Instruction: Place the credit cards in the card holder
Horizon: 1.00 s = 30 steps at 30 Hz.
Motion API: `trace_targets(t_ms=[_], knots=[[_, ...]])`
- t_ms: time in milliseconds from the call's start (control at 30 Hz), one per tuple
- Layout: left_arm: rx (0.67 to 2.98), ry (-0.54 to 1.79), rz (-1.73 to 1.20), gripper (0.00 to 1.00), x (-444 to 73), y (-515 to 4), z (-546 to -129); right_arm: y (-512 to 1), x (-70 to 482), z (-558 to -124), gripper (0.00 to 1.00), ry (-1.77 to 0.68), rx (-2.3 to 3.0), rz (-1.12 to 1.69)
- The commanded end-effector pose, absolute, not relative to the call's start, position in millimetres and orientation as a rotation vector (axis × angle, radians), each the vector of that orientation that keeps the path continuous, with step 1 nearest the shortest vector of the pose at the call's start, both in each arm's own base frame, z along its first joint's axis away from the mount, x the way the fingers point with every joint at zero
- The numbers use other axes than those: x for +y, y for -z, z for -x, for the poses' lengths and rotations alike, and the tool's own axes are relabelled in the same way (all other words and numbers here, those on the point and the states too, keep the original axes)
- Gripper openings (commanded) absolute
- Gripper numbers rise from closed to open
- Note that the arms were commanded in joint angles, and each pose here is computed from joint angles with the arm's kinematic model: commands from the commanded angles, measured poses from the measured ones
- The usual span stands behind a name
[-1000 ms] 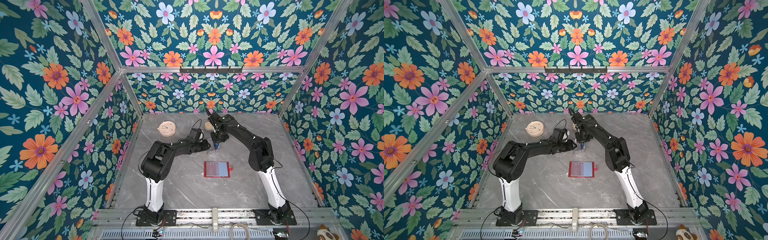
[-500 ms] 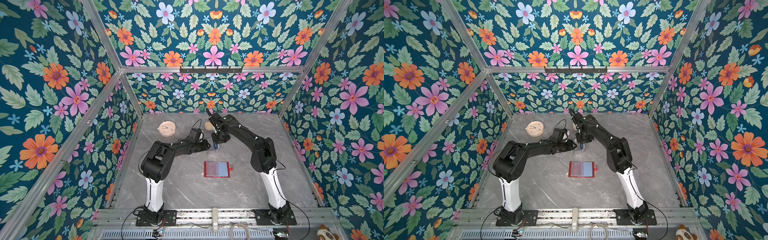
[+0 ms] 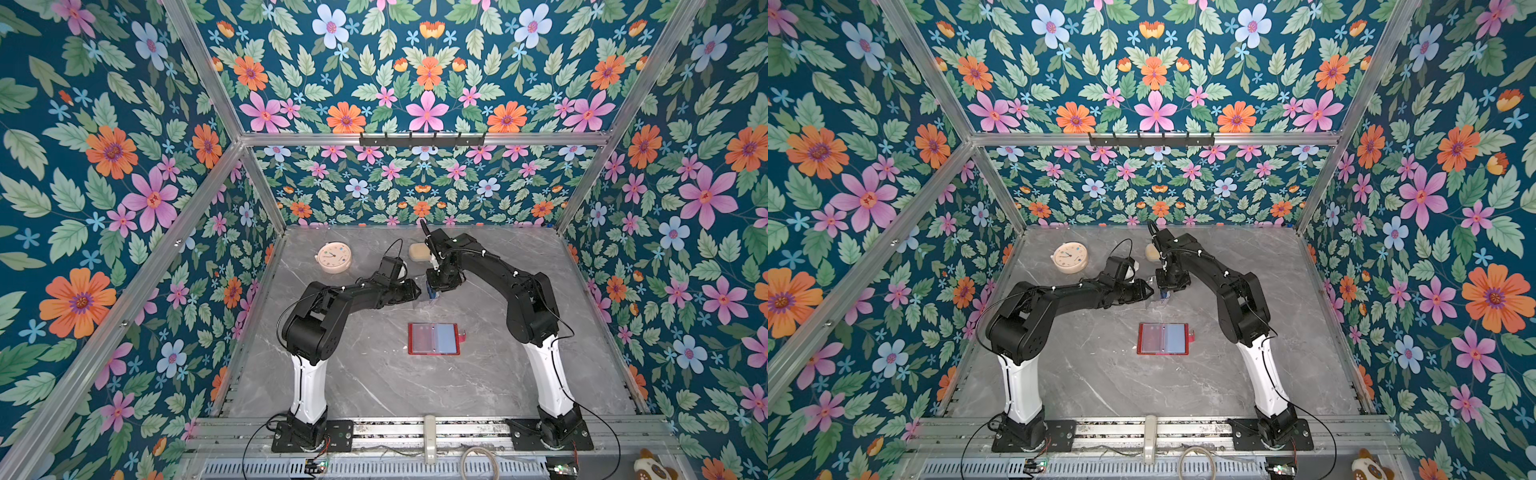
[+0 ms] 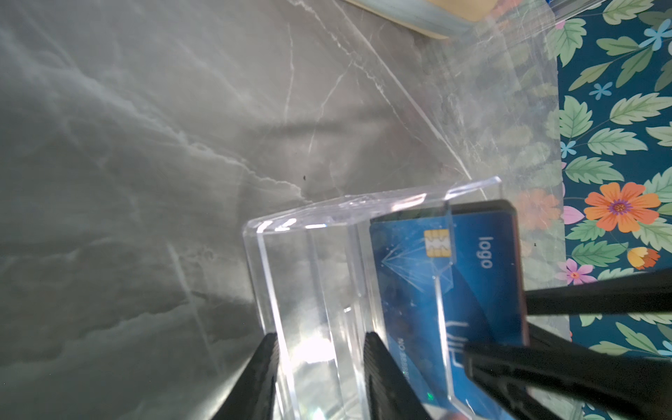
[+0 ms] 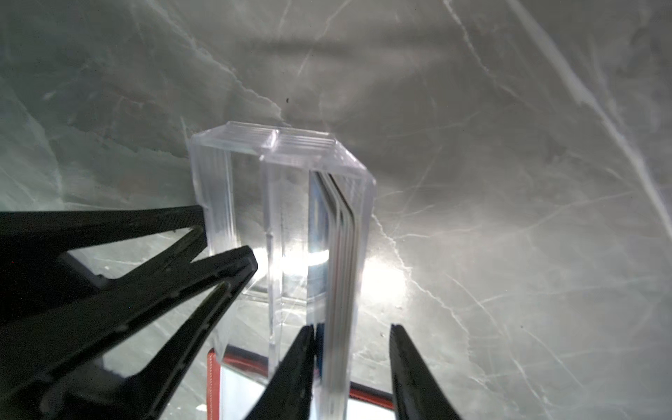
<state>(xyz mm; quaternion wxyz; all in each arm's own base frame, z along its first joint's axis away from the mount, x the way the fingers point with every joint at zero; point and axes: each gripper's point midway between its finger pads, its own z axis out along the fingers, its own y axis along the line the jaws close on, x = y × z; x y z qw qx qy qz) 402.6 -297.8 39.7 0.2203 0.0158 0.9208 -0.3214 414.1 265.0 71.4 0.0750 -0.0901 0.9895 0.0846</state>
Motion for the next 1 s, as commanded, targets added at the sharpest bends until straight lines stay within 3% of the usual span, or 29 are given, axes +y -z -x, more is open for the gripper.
trace_targets(t_ms=[0,967], knots=[[2.612,0.825,-0.031,0.40,-288,-24,-395,-76,270,-416,0.36,-0.309,2.956,0.244],[2.615,0.823,-0.032,0.40,-288,-23,-395,-94,252,-424,0.28,-0.228,2.925,0.180]])
